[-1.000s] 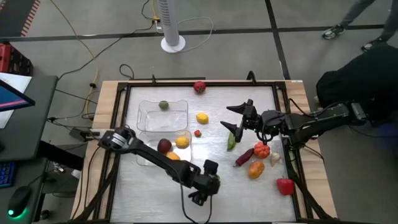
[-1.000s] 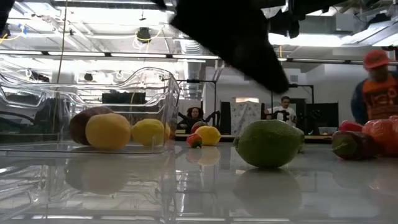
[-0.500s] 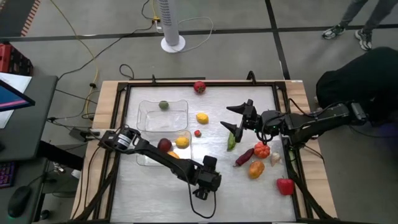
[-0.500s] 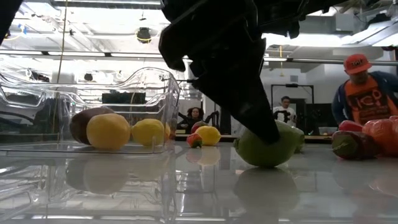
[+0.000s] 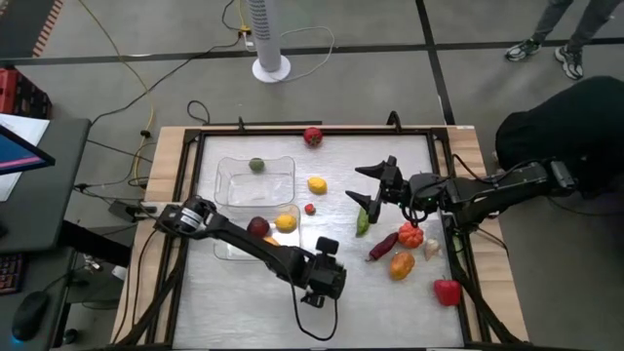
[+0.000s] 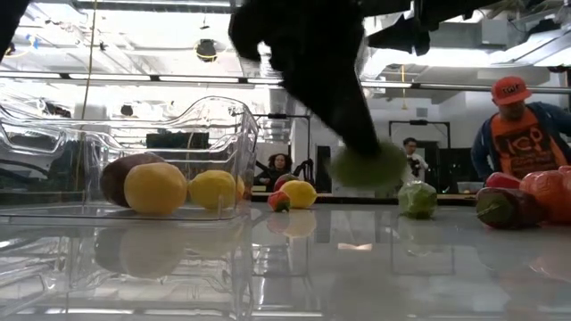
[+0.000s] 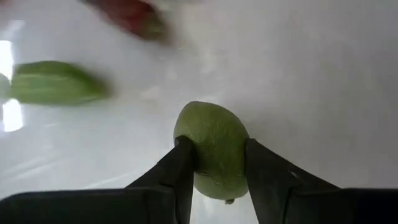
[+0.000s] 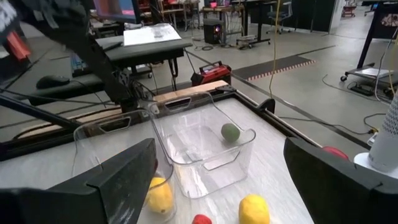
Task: Sort produce into baskets
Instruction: Put the bottom green lime into the bottom transparent bin, then put the green lime into the bottom transparent bin
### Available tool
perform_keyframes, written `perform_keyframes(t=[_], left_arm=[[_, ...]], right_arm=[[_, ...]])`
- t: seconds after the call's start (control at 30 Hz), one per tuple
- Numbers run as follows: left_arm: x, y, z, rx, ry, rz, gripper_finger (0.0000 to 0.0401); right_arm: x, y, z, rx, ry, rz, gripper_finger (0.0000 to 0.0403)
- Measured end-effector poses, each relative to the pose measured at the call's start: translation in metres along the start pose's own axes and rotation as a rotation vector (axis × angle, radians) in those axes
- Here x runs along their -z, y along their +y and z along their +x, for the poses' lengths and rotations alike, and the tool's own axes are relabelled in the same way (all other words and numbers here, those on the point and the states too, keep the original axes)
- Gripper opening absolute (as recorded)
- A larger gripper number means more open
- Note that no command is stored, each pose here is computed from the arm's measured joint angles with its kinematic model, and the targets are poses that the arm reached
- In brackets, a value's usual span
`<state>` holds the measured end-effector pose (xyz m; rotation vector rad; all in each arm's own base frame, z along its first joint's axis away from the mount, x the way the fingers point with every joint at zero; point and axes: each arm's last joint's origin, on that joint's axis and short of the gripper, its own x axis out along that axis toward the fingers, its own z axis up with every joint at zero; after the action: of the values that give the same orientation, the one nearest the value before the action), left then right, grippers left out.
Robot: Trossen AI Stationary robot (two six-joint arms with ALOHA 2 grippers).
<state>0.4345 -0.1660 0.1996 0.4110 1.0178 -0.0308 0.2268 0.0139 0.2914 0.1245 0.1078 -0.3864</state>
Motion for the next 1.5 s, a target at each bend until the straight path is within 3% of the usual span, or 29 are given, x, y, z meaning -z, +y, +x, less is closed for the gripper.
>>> perform_keyframes(t=[0.3, 0.5, 0.7, 0.83, 1.13, 1.27, 1.5], left_arm=[[0.003, 0.027, -0.095, -0.206, -0.086, -0.060, 0.0103], [0.045, 0.038, -0.136, -0.241, -0.098, -0.174, 0.0106], [0.110, 0.038, -0.132, -0.247, -0.045, -0.295, 0.0119], [0.137, 0.039, -0.130, -0.241, -0.034, -0.361, 0.0155], [0.142, 0.047, -0.139, -0.262, -0.057, -0.381, 0.0281], [0.145, 0.066, -0.140, -0.324, -0.042, -0.384, 0.0291], [0.154, 0.119, -0.128, -0.324, 0.040, -0.428, 0.0274]], right_arm=[[-0.001, 0.000, -0.003, -0.005, 0.000, 0.004, 0.0379], [-0.001, 0.002, -0.004, -0.016, 0.000, 0.002, 0.0379], [-0.002, 0.001, -0.004, -0.013, -0.003, 0.005, 0.0379], [-0.002, 0.001, -0.004, -0.015, -0.011, 0.009, 0.0379], [-0.001, 0.002, -0.003, -0.013, -0.001, 0.006, 0.0379], [0.000, 0.002, -0.003, -0.012, 0.001, 0.009, 0.0379], [0.000, 0.002, -0.003, -0.012, 0.005, 0.008, 0.0379]])
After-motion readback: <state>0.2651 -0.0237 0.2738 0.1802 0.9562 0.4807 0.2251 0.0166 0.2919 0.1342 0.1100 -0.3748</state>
